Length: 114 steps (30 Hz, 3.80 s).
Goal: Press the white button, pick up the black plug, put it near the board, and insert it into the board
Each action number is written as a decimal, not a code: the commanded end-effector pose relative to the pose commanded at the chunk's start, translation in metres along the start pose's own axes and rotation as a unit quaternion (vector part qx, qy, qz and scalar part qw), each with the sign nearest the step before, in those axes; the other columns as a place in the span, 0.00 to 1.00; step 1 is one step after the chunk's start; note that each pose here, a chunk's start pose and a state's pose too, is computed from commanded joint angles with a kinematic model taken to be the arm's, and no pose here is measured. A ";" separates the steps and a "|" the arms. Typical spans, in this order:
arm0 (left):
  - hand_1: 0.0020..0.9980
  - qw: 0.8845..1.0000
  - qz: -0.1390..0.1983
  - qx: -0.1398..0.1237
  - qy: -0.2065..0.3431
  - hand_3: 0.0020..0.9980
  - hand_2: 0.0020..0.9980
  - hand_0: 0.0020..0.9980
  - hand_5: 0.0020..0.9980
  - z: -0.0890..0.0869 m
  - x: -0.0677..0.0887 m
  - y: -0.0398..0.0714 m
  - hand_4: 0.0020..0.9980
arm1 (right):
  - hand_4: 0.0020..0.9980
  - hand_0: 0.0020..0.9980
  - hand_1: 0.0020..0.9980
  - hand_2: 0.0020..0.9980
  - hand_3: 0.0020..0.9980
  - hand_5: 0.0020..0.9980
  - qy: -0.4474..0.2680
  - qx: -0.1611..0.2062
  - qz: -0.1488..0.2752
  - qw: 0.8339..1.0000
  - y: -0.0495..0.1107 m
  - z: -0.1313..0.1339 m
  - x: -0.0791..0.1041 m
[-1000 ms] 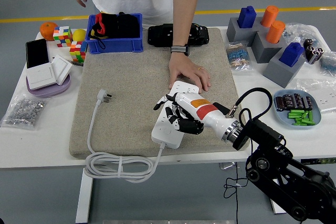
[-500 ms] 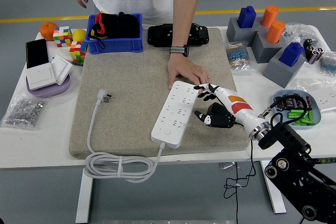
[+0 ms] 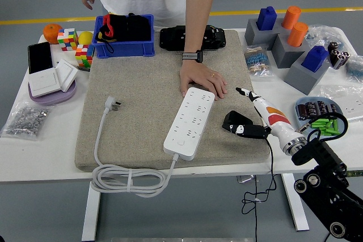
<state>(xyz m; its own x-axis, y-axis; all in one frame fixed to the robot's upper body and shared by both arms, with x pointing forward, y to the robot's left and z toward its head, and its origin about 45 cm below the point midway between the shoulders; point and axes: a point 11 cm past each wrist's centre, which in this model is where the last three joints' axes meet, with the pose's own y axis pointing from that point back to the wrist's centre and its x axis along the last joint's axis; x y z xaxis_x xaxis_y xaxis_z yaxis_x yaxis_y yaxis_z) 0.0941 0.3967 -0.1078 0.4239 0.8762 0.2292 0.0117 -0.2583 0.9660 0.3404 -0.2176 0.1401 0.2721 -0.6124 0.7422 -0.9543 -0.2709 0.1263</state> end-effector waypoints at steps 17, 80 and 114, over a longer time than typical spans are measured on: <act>0.64 1.000 -0.001 0.000 -0.004 0.64 0.62 0.69 0.20 0.001 -0.001 0.000 0.56 | 1.00 0.65 0.68 0.65 0.78 0.24 0.002 -0.002 -0.013 1.000 0.000 0.013 -0.018; 0.64 1.000 -0.001 -0.001 0.003 0.64 0.61 0.69 0.20 0.001 0.000 0.000 0.56 | 0.63 0.36 0.29 0.34 0.51 0.00 -0.033 0.082 -0.004 0.996 -0.034 -0.042 -0.024; 0.64 1.000 0.003 0.002 -0.017 0.64 0.61 0.69 0.20 0.001 0.005 0.001 0.56 | 0.63 0.37 0.30 0.34 0.51 0.00 -0.001 0.073 -0.011 0.997 -0.065 -0.039 -0.034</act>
<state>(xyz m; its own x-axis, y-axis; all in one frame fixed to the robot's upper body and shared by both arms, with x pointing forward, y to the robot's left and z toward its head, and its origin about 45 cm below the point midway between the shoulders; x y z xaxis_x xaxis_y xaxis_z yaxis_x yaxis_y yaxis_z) 0.0973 0.3999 -0.1060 0.4541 0.8605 0.2310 0.0129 -0.2655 0.9640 0.3879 -0.1506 0.1323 0.2936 -0.6064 0.7390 -0.9196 -0.3903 0.0452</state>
